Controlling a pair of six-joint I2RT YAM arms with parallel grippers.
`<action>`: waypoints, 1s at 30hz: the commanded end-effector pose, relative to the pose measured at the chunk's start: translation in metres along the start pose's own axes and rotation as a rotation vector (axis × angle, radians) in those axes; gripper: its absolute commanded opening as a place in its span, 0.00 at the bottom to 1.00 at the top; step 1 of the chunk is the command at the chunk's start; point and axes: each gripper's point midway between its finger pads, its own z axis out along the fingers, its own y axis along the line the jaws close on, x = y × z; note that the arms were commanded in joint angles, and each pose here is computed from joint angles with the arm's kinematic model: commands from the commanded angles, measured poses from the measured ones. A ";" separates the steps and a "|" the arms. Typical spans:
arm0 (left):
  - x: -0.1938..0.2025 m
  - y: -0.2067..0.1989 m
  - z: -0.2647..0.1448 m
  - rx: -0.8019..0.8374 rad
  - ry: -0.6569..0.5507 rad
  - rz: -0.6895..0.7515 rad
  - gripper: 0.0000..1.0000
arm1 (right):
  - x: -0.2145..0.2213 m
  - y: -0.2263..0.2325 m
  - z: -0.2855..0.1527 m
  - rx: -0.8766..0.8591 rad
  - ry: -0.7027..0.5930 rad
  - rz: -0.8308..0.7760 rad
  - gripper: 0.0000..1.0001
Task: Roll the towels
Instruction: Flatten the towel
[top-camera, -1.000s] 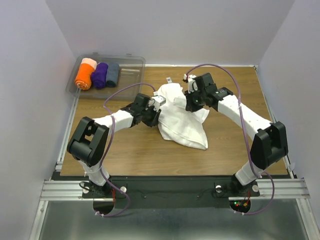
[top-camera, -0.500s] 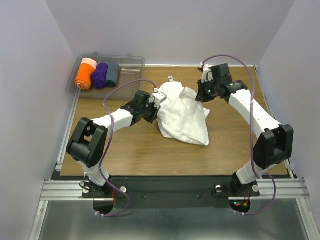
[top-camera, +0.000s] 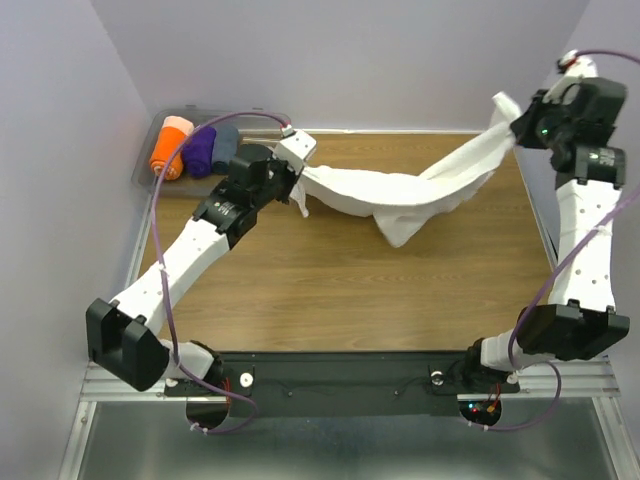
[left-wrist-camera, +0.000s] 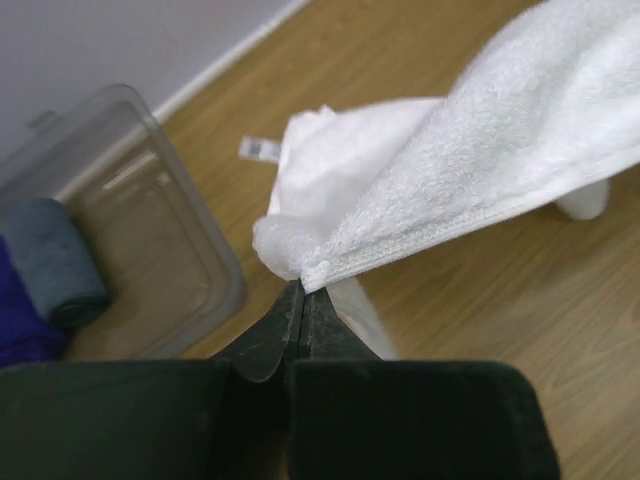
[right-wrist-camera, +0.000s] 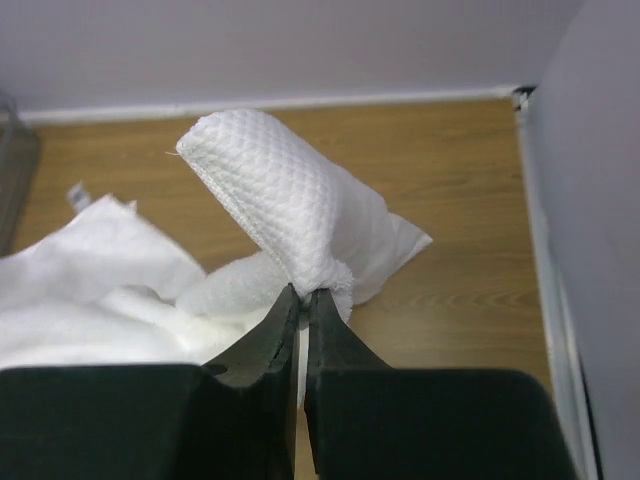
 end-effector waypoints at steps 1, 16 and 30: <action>-0.053 0.046 -0.036 -0.205 -0.106 0.052 0.00 | -0.070 -0.032 -0.043 0.094 -0.207 0.012 0.01; -0.099 0.042 -0.079 -0.091 -0.211 0.168 0.00 | -0.081 -0.070 -0.054 0.203 -0.235 -0.036 0.01; 0.118 -0.092 -0.162 0.655 0.276 0.500 0.00 | 0.138 -0.089 -0.107 0.280 0.320 -0.423 0.01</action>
